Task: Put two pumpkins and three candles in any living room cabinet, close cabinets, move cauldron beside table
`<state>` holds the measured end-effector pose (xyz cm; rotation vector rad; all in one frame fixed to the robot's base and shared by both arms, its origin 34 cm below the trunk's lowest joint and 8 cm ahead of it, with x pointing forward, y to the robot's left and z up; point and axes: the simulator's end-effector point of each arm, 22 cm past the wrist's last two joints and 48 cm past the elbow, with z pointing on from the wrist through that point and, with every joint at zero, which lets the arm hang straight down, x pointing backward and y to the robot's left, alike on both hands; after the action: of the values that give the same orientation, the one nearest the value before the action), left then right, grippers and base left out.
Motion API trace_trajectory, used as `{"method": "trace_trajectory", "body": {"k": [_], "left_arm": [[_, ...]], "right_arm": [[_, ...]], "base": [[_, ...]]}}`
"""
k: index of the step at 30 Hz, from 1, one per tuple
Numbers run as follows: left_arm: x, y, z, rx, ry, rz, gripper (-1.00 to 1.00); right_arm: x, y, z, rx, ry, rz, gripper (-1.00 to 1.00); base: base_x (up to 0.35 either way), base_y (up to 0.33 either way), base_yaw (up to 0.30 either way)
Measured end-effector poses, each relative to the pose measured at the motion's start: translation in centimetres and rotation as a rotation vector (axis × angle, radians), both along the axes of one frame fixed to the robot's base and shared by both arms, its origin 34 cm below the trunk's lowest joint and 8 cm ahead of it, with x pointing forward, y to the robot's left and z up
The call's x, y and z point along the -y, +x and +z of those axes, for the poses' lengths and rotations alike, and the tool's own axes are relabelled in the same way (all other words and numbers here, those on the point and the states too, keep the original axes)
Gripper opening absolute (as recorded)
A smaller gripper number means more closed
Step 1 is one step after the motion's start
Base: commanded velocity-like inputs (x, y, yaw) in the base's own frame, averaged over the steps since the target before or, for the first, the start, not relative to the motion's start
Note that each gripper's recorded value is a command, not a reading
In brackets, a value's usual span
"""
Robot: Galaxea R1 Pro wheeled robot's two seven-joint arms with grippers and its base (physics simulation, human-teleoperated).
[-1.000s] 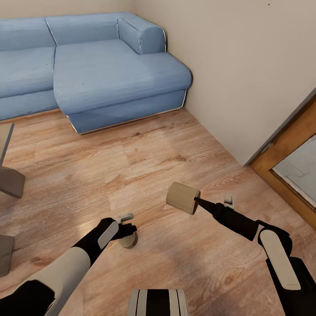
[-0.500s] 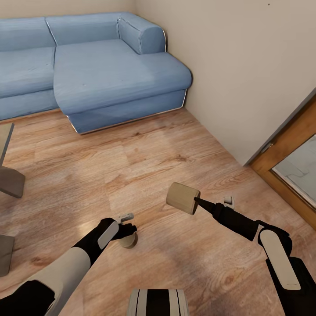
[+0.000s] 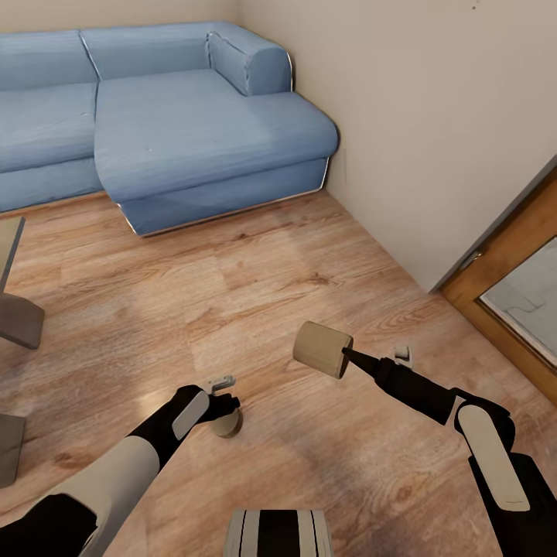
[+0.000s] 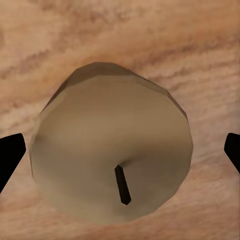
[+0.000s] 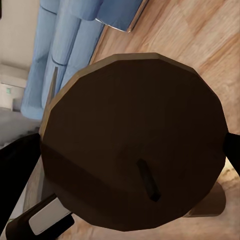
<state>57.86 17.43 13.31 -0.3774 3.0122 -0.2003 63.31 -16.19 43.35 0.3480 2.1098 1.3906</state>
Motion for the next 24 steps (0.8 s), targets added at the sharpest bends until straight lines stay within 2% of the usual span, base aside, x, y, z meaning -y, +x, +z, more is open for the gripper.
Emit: {"method": "trace_trajectory", "body": {"k": [24], "left_arm": [[-0.10, -0.40, -0.63, -0.012, 0.004, 0.001, 1.00]], "right_arm": [[0.00, -0.07, -0.70, -0.012, 0.000, 0.000, -1.00]], "base": [[0.000, 0.000, 0.000]]}}
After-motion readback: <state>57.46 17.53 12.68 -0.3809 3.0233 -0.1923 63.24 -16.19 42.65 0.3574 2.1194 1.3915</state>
